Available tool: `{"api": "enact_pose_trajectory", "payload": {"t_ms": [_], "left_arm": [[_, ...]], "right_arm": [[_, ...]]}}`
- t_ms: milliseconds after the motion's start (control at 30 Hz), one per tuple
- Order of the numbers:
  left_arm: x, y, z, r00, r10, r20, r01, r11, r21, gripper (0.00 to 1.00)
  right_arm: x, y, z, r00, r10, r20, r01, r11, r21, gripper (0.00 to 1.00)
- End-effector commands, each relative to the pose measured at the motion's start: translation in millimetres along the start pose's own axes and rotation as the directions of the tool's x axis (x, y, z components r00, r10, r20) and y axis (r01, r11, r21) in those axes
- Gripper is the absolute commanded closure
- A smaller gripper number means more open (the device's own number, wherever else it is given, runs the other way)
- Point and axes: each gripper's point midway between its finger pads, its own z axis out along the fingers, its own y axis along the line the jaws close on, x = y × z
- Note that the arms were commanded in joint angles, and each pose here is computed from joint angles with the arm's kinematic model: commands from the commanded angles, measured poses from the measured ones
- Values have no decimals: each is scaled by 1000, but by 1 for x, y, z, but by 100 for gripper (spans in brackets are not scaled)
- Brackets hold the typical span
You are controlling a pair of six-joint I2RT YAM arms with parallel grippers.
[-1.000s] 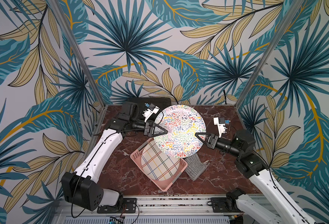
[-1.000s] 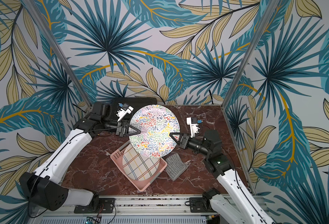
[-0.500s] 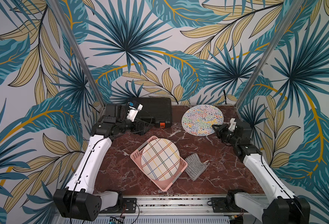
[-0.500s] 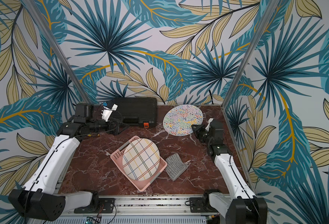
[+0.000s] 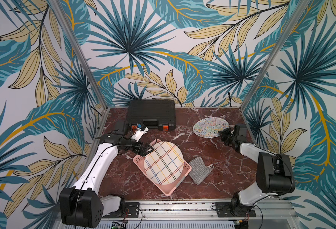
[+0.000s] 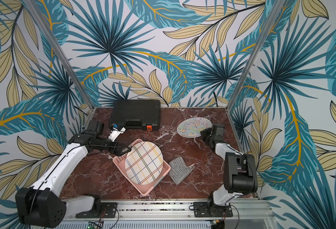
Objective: Wipe the wet plate dry
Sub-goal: Place the plate at the center of the board, then pick up the plate from the bin.
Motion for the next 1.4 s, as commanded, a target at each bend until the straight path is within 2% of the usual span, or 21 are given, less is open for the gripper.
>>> {"api": "enact_pose_trajectory", "payload": {"t_ms": [0, 200, 367, 500, 600, 700, 800, 833, 967, 1067, 1200, 1267, 1367], "left_arm": [[-9, -3, -5, 996, 52, 66, -52, 999, 6, 0], [-8, -4, -2, 997, 42, 67, -44, 999, 31, 0], [-8, -4, -3, 996, 47, 70, -49, 998, 26, 0], [-7, -4, -2, 997, 45, 69, -47, 999, 25, 0], [-8, -4, -2, 997, 44, 69, -46, 999, 28, 0], [-8, -3, -1, 997, 40, 67, -43, 999, 30, 0], [-6, -3, 0, 997, 39, 64, -41, 999, 33, 0], [-5, -3, 1, 997, 38, 64, -41, 999, 36, 0], [-5, -2, 3, 997, 37, 65, -39, 999, 35, 0], [-5, 3, 4, 997, 32, 64, -33, 999, 17, 0], [-5, 13, 7, 998, 26, 63, -24, 999, -30, 0], [-5, 16, 8, 998, 23, 59, -20, 999, -45, 0], [-6, 18, 8, 998, 16, 64, -12, 998, -54, 0]], "right_arm": [[-25, 35, 10, 995, -72, 65, 79, 992, -102, 100], [-25, 12, 55, 1000, -29, -5, 28, 999, -45, 100], [-19, -11, 73, 999, 14, -37, -14, 1000, 8, 85], [-11, -28, 70, 999, 26, -46, -24, 999, 47, 83], [-4, -41, 66, 998, 17, -58, -12, 996, 89, 71], [-3, -50, 58, 998, -33, -58, 41, 990, 135, 64], [-3, -60, 42, 995, -78, -62, 90, 971, 220, 37], [-3, -61, 36, 994, -93, -65, 106, 964, 245, 31], [-1, -56, 0, 986, -150, -68, 164, 936, 310, 15], [14, -38, -34, 975, -202, -90, 220, 929, 299, 11], [69, 5, -74, 907, -376, -191, 411, 889, 201, 12], [113, 26, -91, 839, -465, -282, 508, 855, 101, 16], [171, 47, -119, 739, -563, -371, 584, 809, -64, 19]]}}
